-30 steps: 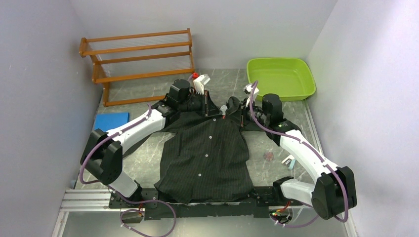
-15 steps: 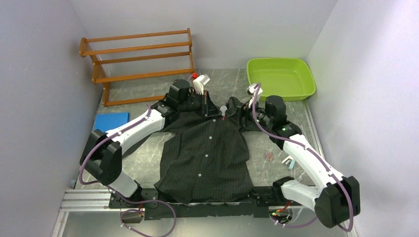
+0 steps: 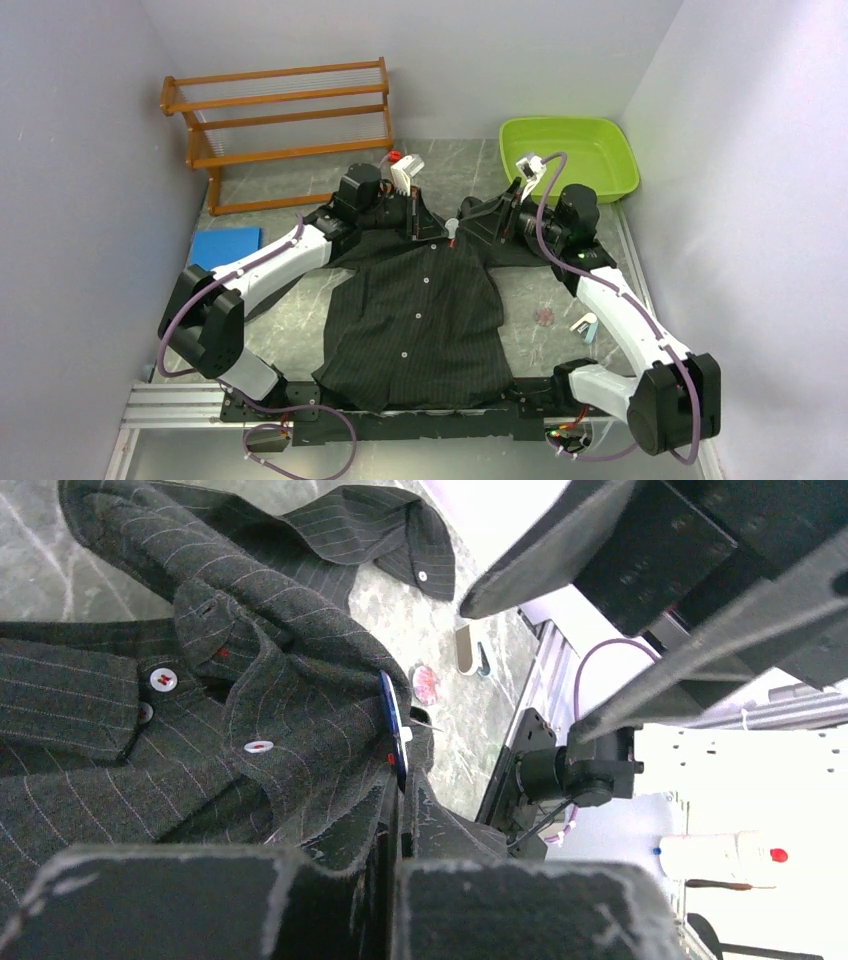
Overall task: Pin the brooch onto the clothing
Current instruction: Pin the brooch to the clothes.
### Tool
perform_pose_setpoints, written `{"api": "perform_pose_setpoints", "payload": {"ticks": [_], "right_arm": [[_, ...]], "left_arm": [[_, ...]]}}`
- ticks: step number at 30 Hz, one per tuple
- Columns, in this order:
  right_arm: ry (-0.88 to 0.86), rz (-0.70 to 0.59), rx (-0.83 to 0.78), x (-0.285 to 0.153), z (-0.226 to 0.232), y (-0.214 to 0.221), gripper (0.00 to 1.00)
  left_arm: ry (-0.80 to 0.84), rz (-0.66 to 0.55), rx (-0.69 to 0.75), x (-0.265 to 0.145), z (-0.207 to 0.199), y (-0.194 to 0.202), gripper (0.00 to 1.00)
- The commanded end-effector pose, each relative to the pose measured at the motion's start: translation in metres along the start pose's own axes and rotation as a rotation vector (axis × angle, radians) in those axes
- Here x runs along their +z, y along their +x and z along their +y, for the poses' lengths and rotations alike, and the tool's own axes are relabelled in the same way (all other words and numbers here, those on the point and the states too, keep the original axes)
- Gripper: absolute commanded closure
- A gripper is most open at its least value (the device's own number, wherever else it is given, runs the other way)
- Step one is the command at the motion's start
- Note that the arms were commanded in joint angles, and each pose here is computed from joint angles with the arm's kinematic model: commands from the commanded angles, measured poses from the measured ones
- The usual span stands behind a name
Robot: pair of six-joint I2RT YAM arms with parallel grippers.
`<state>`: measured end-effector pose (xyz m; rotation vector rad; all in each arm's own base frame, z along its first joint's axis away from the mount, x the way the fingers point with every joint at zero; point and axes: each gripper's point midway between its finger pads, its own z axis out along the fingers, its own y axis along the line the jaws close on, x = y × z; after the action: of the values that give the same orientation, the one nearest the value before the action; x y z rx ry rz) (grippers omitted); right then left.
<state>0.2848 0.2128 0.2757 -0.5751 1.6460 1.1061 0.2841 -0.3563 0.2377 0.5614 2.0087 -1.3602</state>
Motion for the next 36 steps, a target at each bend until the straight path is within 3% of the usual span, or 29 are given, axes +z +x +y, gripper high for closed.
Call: {"api": "perform_pose_setpoints", "payload": {"ticks": [1,9,19,23,25,28,36], "right_arm": [[-0.116,-0.059,-0.034,0.004,0.01,-0.024,0.47],[-0.199,-0.026,-0.005,0.014,0.001,-0.018,0.6],[-0.328,0.019,0.008,0.016,0.007,-0.001,0.63],[-0.341,0.029,0.005,0.015,0.008,0.002,0.8],[-0.326,0.032,-0.006,0.015,0.007,0.003,0.97],[-0.307,0.026,-0.029,0.013,0.007,0.002,1.0],[-0.268,-0.015,-0.039,0.01,0.008,-0.004,1.0]], "left_arm": [[0.148,-0.055,0.115,-0.012,-0.038,-0.019,0.97],[0.193,-0.065,0.144,-0.016,-0.048,-0.02,0.97],[0.224,-0.079,0.159,-0.02,-0.057,-0.023,0.97],[0.22,-0.077,0.158,-0.02,-0.057,-0.023,0.97],[0.22,-0.074,0.158,-0.02,-0.056,-0.023,0.97],[0.211,-0.078,0.147,-0.02,-0.055,-0.023,0.97],[0.164,-0.111,0.128,-0.021,-0.048,-0.025,0.57]]}}
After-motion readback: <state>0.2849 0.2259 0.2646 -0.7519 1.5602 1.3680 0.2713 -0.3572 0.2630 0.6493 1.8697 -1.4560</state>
